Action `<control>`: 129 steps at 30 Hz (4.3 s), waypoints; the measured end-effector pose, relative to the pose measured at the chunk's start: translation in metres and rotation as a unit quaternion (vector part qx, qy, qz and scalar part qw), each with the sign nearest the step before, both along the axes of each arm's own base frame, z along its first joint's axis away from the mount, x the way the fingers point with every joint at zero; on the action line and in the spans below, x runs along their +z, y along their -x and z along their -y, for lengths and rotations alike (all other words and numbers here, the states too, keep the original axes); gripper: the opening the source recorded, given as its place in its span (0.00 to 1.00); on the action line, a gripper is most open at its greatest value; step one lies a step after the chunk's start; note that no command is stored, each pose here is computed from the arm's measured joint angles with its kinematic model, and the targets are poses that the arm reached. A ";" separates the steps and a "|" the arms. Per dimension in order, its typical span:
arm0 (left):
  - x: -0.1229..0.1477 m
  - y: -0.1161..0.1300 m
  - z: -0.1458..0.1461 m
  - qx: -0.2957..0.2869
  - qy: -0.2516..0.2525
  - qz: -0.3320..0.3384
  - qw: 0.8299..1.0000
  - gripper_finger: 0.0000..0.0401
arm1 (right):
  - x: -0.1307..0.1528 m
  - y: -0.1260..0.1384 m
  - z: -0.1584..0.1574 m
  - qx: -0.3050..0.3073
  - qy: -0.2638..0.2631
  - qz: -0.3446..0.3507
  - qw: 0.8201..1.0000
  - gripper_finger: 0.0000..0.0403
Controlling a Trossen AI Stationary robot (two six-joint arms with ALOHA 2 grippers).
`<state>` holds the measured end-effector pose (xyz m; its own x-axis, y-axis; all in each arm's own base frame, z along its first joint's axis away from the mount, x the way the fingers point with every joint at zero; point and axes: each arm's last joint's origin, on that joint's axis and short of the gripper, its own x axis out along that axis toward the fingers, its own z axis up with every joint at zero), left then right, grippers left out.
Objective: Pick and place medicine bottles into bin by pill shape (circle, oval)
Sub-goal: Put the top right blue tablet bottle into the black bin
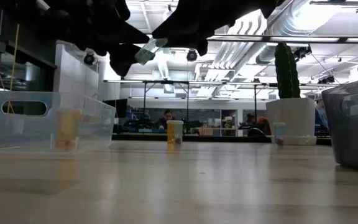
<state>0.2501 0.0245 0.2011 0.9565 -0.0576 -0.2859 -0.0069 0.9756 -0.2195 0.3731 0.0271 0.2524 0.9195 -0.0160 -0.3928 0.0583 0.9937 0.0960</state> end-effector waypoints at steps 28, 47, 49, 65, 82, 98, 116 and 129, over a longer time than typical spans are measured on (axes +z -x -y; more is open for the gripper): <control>0.000 0.000 -0.001 0.010 -0.025 0.001 1.000 0.24 | 0.002 -0.001 0.000 -0.010 0.010 0.010 1.000 0.32; 0.021 0.028 -0.010 0.044 -0.021 -0.014 0.999 0.24 | 0.030 0.017 -0.012 -0.082 0.096 0.044 0.991 0.48; 0.027 0.038 -0.009 0.062 -0.022 -0.023 0.998 0.24 | 0.029 0.017 -0.012 -0.085 0.099 0.038 0.991 0.48; -0.019 0.114 0.023 0.189 0.037 0.024 0.981 0.24 | 0.028 0.017 -0.011 -0.087 0.093 0.035 0.991 0.48; -0.049 0.126 0.061 0.089 0.047 -0.017 0.995 0.23 | 0.027 0.017 -0.011 -0.087 0.093 0.033 0.991 0.48; -0.058 0.125 0.066 0.080 0.086 -0.147 0.982 0.23 | 0.027 0.017 -0.009 -0.090 0.093 0.034 0.991 0.48; -0.037 0.089 0.061 0.036 0.010 -0.350 0.936 0.24 | 0.026 0.016 -0.002 -0.097 0.089 0.028 0.991 0.48; -0.052 0.084 0.057 -0.003 -0.011 -0.421 0.907 0.26 | 0.025 0.016 -0.002 -0.097 0.090 0.024 0.991 0.48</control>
<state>0.1665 -0.0322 0.1490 0.3979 -0.0470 -0.9162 -0.1575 0.9804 -0.1187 0.3567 0.0292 0.2773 0.9099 -0.2596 -0.3237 0.2488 0.9656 -0.0750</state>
